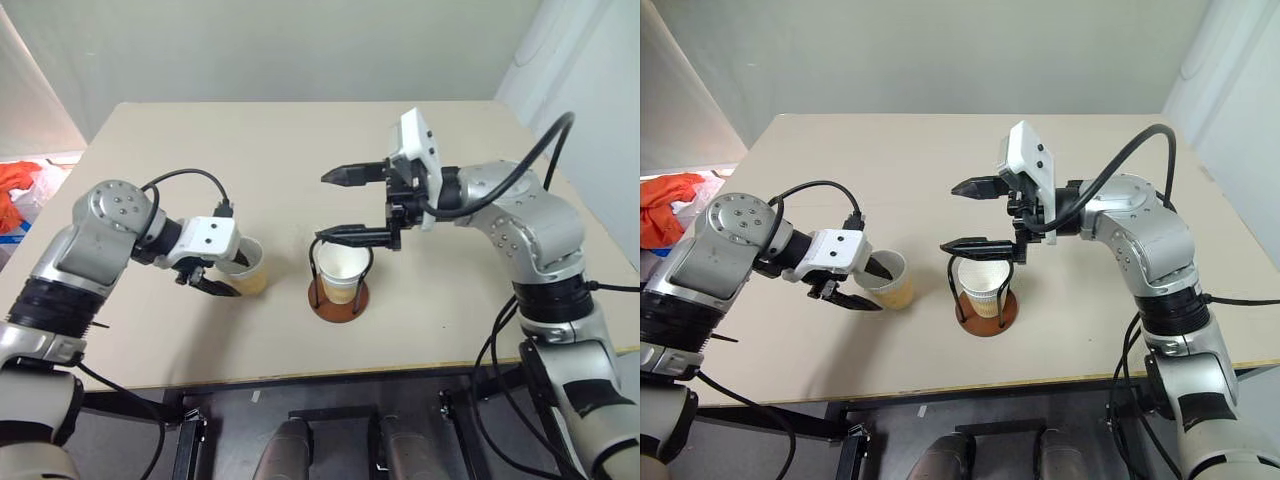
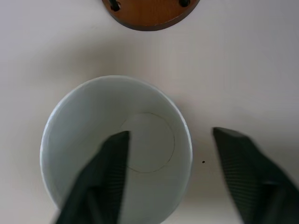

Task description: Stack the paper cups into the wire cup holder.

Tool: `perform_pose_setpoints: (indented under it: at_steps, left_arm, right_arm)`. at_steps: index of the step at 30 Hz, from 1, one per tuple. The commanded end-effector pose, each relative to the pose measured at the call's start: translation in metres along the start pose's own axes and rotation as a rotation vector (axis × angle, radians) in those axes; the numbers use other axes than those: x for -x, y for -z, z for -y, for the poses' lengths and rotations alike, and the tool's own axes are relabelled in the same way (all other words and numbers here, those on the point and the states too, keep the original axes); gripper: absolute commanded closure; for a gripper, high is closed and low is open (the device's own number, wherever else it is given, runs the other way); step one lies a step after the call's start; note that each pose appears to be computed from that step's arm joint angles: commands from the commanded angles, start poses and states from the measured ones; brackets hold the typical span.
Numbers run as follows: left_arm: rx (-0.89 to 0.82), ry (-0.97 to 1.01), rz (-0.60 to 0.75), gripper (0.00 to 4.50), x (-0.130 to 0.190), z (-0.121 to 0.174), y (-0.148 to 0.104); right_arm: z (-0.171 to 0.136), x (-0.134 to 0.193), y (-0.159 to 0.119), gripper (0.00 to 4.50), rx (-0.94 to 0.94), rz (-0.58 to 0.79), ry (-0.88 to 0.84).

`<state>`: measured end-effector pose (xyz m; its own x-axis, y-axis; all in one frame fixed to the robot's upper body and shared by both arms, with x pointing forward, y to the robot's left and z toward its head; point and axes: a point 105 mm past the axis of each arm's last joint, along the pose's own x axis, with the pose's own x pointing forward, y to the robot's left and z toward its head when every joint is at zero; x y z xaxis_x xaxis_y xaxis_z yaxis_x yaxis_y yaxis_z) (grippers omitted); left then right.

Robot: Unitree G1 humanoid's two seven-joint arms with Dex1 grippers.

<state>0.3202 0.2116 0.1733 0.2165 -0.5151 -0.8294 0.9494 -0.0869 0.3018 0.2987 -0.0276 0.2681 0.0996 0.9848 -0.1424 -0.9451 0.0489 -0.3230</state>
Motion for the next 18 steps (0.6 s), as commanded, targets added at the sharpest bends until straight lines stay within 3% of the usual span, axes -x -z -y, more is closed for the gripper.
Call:
perform_pose_setpoints:
  at_steps: [1, 5, 8, 12, 15, 18]
  left_arm:
    - [-0.034, 0.015, 0.008, 3.0, 0.007, 0.0, -0.008]
    - [-0.036, 0.017, 0.021, 4.38, 0.007, -0.001, -0.011]
    - [-0.031, 0.032, 0.06, 4.46, 0.008, 0.002, -0.017]
    - [-0.041, 0.019, 0.14, 4.46, 0.022, -0.001, -0.035]
    - [-0.076, -0.036, 0.198, 4.46, 0.045, -0.012, -0.053]
    - [-0.146, -0.095, 0.313, 4.46, 0.082, -0.026, -0.09]
  right_arm:
    - [-0.003, 0.005, -0.012, 0.0, 0.044, 0.029, 0.011]
    - [-0.004, 0.005, -0.011, 0.0, 0.048, 0.022, 0.006]
    - [-0.005, 0.011, -0.008, 0.0, 0.045, 0.002, -0.003]
    - [-0.018, 0.045, 0.006, 0.0, 0.032, -0.097, -0.053]
    - [-0.017, 0.074, 0.018, 0.0, 0.009, -0.157, 0.007]
    - [-0.022, 0.109, 0.028, 0.0, -0.001, -0.202, 0.081]
